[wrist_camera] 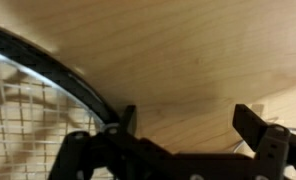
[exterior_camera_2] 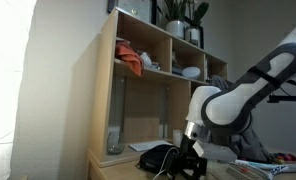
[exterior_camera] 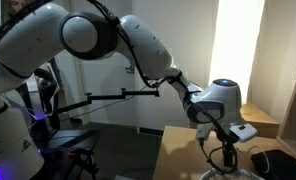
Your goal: Move the tennis rack slightly to the right. Pick up the orange towel from the top compartment and put it on the table.
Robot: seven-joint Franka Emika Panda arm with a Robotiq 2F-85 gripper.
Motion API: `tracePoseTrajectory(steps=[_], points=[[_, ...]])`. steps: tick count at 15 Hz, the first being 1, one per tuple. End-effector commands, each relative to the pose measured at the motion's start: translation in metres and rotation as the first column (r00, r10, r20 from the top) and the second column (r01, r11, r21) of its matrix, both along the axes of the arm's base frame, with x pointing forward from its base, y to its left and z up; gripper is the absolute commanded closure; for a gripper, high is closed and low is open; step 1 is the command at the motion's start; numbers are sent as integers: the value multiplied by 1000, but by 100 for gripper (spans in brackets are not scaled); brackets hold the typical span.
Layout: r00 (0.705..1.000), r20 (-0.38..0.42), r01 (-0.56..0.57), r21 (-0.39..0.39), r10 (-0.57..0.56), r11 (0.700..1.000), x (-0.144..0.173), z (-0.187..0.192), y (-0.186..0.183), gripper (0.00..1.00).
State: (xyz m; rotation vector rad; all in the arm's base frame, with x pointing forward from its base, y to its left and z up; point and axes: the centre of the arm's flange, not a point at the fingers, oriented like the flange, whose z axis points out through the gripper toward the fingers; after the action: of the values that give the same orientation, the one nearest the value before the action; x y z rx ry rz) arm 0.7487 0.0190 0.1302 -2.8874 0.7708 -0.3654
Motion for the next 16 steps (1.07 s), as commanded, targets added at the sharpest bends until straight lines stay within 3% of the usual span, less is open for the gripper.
tracePoseTrajectory(steps=[1, 9, 16], points=[[1000, 0, 0, 0, 0, 1000, 0, 0, 0, 0], [1000, 8, 4, -7, -4, 1000, -1, 2, 2, 0], [997, 79, 12, -34, -10, 999, -6, 41, 20, 0]])
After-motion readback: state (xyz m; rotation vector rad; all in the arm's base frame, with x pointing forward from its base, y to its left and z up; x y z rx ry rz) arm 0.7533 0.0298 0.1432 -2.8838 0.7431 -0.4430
